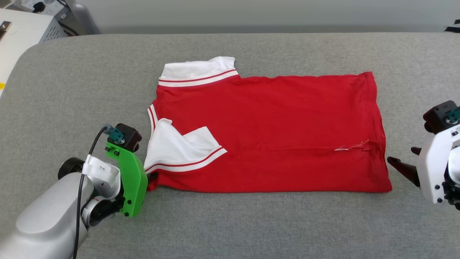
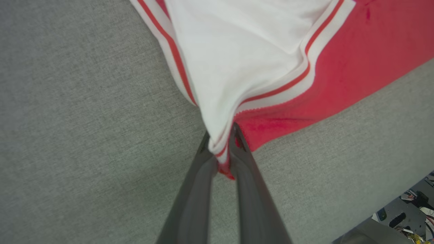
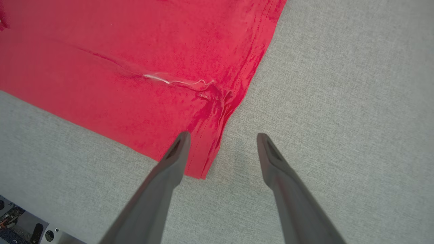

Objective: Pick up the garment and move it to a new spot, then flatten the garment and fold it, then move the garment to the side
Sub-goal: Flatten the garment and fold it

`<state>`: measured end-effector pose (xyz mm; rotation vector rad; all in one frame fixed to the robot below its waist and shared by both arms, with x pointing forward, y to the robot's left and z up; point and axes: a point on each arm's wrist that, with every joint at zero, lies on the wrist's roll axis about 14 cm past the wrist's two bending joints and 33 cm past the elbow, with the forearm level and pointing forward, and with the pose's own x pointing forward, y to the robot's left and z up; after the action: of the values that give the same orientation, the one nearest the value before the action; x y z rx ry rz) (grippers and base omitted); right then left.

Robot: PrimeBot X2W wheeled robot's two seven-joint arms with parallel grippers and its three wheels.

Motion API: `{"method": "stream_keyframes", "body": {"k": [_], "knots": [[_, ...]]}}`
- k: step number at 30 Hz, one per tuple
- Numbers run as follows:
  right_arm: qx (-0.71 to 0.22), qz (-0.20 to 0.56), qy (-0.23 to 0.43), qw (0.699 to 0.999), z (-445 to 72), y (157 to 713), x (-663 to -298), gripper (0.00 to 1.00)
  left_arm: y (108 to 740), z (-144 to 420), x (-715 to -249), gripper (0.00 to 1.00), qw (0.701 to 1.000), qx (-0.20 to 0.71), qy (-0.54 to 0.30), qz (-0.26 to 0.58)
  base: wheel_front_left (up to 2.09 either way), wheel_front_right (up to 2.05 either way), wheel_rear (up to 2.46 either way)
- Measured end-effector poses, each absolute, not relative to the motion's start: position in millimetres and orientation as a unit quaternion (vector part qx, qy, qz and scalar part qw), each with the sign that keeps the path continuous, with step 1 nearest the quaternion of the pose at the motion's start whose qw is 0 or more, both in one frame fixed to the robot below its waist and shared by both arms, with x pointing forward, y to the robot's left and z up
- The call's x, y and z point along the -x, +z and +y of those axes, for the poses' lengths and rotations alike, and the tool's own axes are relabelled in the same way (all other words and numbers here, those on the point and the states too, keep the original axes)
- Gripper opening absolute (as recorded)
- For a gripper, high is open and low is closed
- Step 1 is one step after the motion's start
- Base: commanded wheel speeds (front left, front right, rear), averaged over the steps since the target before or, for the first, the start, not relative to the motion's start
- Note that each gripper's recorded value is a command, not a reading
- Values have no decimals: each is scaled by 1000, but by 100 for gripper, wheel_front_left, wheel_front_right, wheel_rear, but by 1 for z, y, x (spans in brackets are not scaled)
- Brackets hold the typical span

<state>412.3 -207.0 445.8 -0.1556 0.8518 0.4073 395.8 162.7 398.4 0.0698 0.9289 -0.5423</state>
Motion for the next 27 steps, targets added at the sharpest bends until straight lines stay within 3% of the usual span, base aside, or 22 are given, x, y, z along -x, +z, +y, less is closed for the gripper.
{"method": "stream_keyframes", "body": {"k": [15, 21, 22, 23, 24, 27], "knots": [[58, 509, 202, 835, -195, 365, -398, 100, 388, 164, -404, 0, 859, -43, -261, 439, 0, 0, 0], [51, 513, 198, 834, -197, 354, -397, 100, 385, 165, -404, 0, 859, -40, -259, 440, 0, 0, 0], [48, 512, 198, 835, -197, 354, -397, 44, 385, 165, -404, 0, 859, -41, -259, 439, 0, 0, 0], [44, 508, 197, 837, -196, 355, -397, 16, 385, 166, -404, 0, 860, -41, -259, 438, 0, 0, 0], [39, 502, 196, 841, -196, 356, -398, 0, 386, 166, -405, 0, 861, -41, -258, 437, 0, 0, 0], [38, 481, 198, 854, -196, 362, -401, 0, 388, 166, -404, 0, 863, -42, -257, 433, 0, 0, 0]]}}
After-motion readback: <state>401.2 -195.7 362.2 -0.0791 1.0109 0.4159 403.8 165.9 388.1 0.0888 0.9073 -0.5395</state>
